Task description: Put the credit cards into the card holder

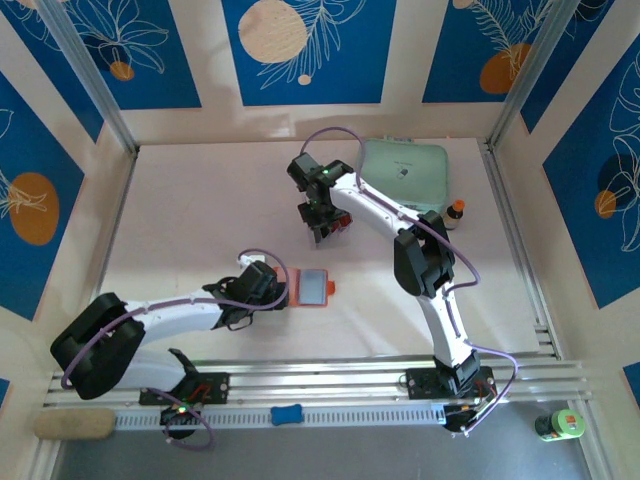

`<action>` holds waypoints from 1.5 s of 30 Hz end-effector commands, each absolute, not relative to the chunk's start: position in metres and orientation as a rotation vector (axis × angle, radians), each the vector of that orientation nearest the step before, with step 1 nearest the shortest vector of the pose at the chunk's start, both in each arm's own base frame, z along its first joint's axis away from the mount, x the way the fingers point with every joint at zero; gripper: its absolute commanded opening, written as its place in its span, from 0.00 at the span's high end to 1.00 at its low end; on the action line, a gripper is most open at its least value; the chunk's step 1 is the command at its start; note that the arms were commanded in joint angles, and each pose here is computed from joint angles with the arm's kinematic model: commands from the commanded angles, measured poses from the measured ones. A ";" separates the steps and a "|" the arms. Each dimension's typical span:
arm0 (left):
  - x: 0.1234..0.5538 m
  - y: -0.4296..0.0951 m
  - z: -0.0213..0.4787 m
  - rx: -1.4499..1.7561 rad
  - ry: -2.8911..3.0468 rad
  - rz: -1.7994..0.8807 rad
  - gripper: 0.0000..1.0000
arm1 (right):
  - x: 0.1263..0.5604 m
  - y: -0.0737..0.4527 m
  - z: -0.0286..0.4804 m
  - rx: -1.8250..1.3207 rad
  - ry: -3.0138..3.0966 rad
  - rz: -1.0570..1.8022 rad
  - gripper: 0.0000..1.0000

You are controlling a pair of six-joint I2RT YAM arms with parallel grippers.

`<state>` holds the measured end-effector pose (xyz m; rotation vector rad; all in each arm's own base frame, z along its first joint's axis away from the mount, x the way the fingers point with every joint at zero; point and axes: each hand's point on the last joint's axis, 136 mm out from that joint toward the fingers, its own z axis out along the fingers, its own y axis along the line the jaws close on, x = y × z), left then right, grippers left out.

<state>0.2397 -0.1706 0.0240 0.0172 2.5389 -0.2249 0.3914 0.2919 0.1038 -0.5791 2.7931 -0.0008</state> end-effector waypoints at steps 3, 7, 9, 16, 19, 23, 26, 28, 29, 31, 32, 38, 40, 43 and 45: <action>0.239 -0.174 0.022 -0.011 2.546 -0.276 0.00 | 0.392 0.301 0.109 -0.602 2.791 0.020 0.74; 0.239 -0.174 0.021 -0.014 2.546 -0.275 0.00 | 0.392 0.304 0.097 -0.620 2.812 0.000 0.74; 0.239 -0.174 0.021 -0.015 2.546 -0.274 0.00 | 0.392 0.303 0.091 -0.625 2.822 -0.014 0.74; 0.239 -0.174 0.020 -0.014 2.547 -0.277 0.00 | 0.394 0.300 0.077 -0.642 2.840 -0.071 0.74; 0.239 -0.174 0.020 -0.015 2.547 -0.278 0.00 | 0.395 0.299 0.073 -0.648 2.847 -0.086 0.74; 0.239 -0.174 0.021 -0.015 2.545 -0.280 0.00 | 0.395 0.300 0.068 -0.659 2.856 -0.096 0.74; 0.239 -0.173 0.020 -0.018 2.545 -0.279 0.00 | 0.395 0.301 0.065 -0.664 2.862 -0.097 0.74; 0.238 -0.173 0.019 -0.017 2.546 -0.278 0.00 | 0.394 0.301 0.063 -0.669 2.868 -0.104 0.74; 0.238 -0.173 0.020 -0.018 2.545 -0.280 0.00 | 0.395 0.301 0.061 -0.669 2.872 -0.105 0.74; 0.239 -0.174 0.021 -0.018 2.543 -0.283 0.00 | 0.395 0.302 0.061 -0.667 2.874 -0.103 0.74; 0.238 -0.173 0.020 -0.018 2.544 -0.280 0.00 | 0.395 0.302 0.061 -0.668 2.873 -0.101 0.75; 0.238 -0.174 0.020 -0.019 2.544 -0.284 0.00 | 0.395 0.305 0.060 -0.664 2.883 -0.077 0.77; 0.238 -0.173 0.019 -0.020 2.545 -0.282 0.00 | 0.394 0.307 0.060 -0.666 2.884 -0.066 0.78; 0.238 -0.173 0.020 -0.021 2.544 -0.287 0.00 | 0.393 0.310 0.060 -0.663 2.892 -0.035 0.80; 0.238 -0.174 0.020 -0.021 2.543 -0.286 0.00 | 0.392 0.311 0.060 -0.655 2.900 -0.016 0.80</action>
